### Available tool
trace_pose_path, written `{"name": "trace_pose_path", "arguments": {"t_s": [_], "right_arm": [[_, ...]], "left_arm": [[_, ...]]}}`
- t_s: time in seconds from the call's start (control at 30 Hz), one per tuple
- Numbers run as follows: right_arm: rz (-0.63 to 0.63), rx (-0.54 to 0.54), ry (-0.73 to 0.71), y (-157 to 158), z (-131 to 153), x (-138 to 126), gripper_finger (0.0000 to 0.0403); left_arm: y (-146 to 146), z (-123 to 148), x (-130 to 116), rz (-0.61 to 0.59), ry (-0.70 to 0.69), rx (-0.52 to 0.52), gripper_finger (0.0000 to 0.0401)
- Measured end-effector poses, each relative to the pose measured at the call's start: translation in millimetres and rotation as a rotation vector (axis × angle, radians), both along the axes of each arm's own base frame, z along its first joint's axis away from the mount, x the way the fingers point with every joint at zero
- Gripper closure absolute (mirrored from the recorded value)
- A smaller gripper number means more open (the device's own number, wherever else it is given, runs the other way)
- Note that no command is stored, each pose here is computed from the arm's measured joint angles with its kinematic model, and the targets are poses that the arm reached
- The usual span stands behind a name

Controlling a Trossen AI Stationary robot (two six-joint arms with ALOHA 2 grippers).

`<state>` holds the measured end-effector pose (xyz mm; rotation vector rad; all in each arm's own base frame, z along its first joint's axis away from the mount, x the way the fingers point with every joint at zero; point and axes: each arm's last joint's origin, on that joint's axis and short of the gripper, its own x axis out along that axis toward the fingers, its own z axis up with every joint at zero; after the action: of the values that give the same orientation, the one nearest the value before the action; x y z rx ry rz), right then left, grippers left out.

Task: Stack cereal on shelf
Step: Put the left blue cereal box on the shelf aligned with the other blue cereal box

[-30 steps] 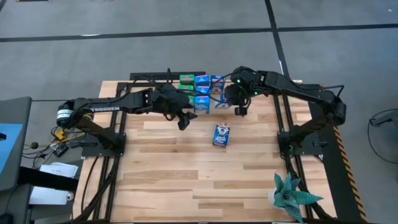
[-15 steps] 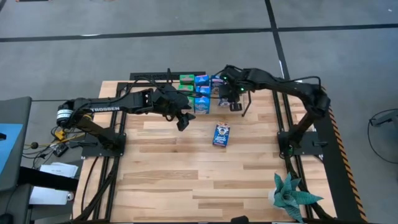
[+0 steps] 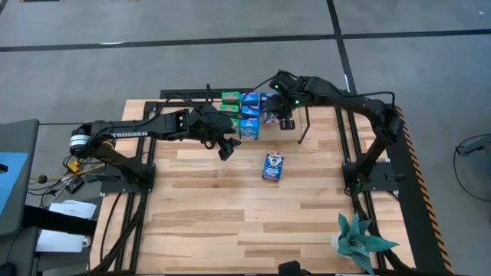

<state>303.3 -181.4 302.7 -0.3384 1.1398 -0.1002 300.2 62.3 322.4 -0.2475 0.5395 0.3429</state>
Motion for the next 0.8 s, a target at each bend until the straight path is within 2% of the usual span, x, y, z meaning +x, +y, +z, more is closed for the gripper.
{"name": "trace_pose_path", "arguments": {"t_s": [0.3, 0.8], "right_arm": [[-0.005, 0.018, 0.043, -8, -18, 8, 0.0272], [-0.001, 0.025, 0.014, -10, -17, 8, 0.0264]], "left_arm": [[0, 0, 0, 0.002, 0.001, 0.001, 0.0154], [0, 0, 0, 0.0, 0.002, 0.006, 0.0154]]}}
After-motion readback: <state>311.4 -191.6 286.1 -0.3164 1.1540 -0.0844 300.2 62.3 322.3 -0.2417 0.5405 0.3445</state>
